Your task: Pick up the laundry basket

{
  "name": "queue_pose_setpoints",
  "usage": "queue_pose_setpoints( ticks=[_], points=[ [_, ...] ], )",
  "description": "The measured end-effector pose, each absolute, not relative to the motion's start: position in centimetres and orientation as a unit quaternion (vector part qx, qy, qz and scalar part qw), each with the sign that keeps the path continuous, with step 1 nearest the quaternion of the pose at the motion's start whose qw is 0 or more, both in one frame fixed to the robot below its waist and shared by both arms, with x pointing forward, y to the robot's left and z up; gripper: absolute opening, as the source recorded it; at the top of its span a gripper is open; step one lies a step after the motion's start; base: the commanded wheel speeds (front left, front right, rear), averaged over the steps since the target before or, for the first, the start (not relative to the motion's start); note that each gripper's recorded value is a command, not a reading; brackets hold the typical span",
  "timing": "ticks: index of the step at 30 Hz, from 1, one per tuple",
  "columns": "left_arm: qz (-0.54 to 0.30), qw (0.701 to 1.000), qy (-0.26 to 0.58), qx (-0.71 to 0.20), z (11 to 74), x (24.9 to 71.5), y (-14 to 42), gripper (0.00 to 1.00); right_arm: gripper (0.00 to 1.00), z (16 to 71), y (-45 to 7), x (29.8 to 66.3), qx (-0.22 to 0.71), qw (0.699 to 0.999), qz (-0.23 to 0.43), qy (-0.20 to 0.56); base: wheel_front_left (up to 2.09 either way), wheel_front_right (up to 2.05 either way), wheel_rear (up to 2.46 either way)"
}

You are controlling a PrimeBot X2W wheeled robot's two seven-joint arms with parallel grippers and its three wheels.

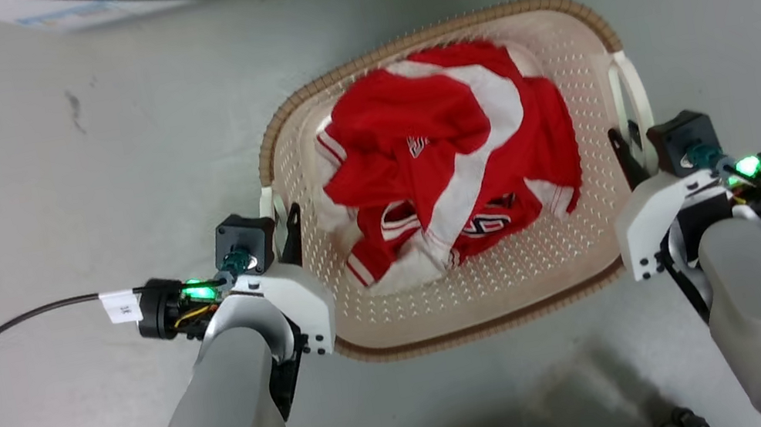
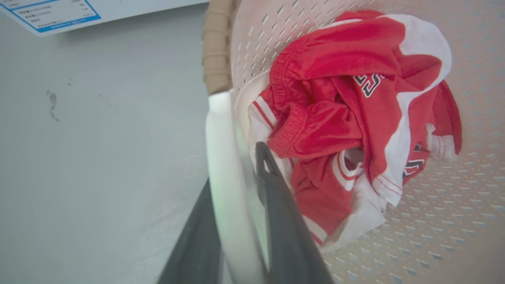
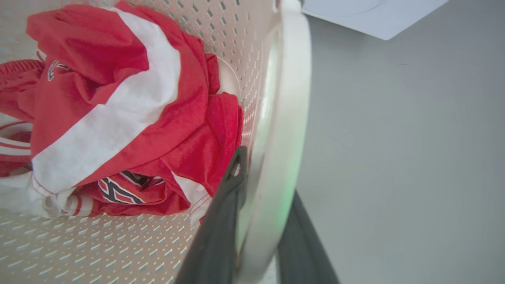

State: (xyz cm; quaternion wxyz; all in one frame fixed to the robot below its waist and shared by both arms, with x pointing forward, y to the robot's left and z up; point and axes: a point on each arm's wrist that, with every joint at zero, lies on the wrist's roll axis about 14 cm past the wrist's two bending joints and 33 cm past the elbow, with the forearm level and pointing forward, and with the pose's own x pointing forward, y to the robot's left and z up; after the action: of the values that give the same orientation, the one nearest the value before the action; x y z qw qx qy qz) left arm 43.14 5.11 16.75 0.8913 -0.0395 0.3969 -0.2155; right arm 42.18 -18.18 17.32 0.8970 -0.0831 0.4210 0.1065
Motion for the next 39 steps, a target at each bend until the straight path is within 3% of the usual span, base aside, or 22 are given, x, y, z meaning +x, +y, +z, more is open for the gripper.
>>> queue_pose_setpoints(
  ticks=[26, 39],
  points=[
    [-0.156, 0.903, 0.398, -0.03, 27.8, 37.8, 9.7, 0.0, 0.0, 28.8, -14.1, 39.0, -0.106, 0.915, 0.165, 0.351, 0.0, 0.0, 0.0],
    [-0.156, 0.885, 0.439, -0.019, 30.2, 34.4, 10.3, 0.0, 0.0, 30.4, -13.1, 35.5, -0.113, 0.89, 0.173, 0.406, 0.0, 0.0, 0.0]
  ],
)
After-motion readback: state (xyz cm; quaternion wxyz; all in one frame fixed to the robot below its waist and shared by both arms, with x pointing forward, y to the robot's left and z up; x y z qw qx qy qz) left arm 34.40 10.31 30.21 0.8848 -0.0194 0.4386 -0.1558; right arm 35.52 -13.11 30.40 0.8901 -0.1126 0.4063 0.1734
